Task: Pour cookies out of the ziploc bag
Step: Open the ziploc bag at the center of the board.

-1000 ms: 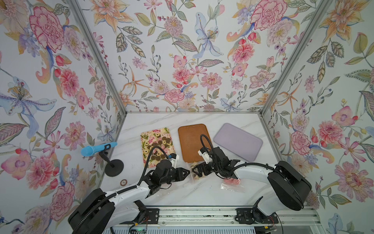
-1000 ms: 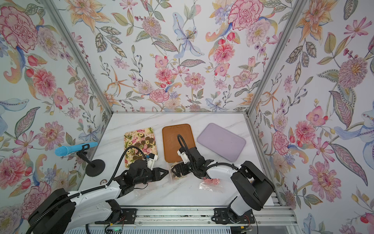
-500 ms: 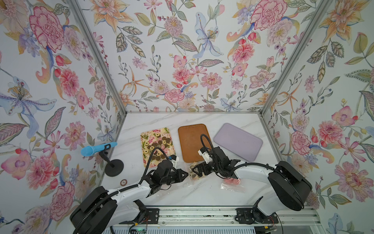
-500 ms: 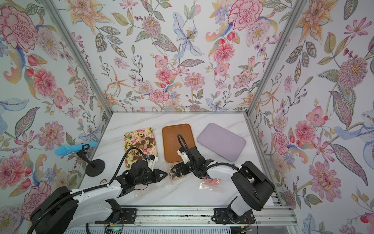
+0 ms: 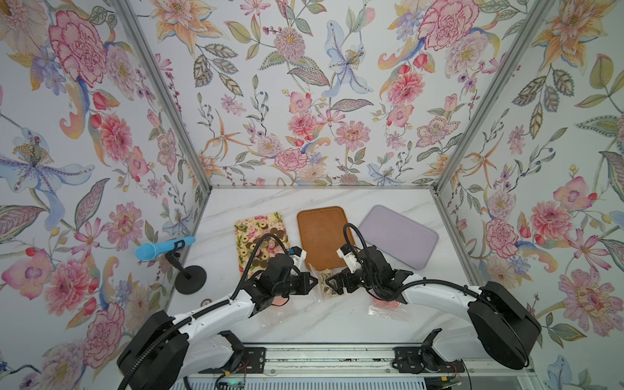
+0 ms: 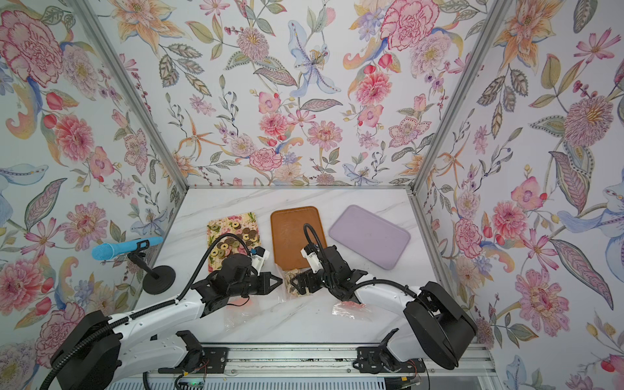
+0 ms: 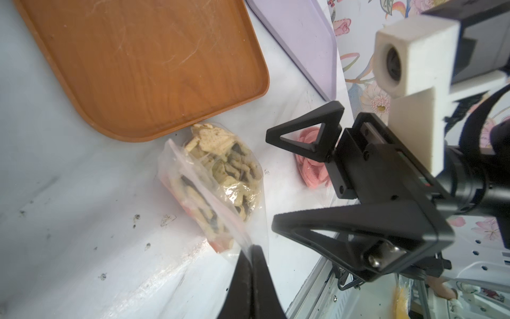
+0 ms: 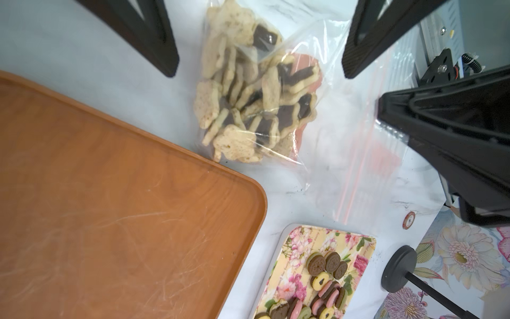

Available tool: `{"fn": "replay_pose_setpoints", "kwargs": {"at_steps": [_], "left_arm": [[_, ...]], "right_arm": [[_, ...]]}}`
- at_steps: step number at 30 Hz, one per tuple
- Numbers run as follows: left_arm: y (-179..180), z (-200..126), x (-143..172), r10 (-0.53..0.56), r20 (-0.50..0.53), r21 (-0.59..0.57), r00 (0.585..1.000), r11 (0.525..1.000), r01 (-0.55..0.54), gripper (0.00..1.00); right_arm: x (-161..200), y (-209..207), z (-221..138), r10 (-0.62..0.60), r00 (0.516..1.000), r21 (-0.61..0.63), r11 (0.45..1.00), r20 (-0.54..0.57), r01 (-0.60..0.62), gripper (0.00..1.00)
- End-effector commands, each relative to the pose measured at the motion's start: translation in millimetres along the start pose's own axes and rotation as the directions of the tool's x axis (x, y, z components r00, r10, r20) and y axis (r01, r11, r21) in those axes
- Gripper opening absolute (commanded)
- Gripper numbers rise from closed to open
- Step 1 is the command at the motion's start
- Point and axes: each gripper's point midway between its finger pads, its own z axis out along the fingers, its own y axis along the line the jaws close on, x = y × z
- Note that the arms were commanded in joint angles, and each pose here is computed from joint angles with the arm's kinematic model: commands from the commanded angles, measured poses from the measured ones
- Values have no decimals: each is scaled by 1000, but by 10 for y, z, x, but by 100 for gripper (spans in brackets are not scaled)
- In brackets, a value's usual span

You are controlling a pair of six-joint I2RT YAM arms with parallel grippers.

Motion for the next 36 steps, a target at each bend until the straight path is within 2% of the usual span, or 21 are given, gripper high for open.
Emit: {"fn": "replay_pose_setpoints", "kwargs": {"at_steps": [1,9,14,20,27,36], "left_arm": [[-53,-14,-8,110,-90,-19,990,993,-112,0],[-363,-68,-306,236,-148,-5,960,971,-240,0],[-373,-109,-358,246,-154,-30,957,967,-254,0],[-44,-26,-219,203,-213,-134,956,963,-235,0],[133,-152,-292,158,-177,-242,971,950,-199,0],[147,-356,-313,124,-123,-289,985,945,-155,0]], "right_arm": [[-99,-38,-192,-73,995,49,996,71,70,96],[-144,91,-479,-219,961,36,976,167,216,94],[-129,166,-467,-269,943,0,962,196,274,94],[-224,299,-275,-364,908,-61,922,207,383,93],[-326,541,-35,-430,873,-207,855,232,476,91],[-423,688,295,-422,879,-343,810,222,476,82]]}}
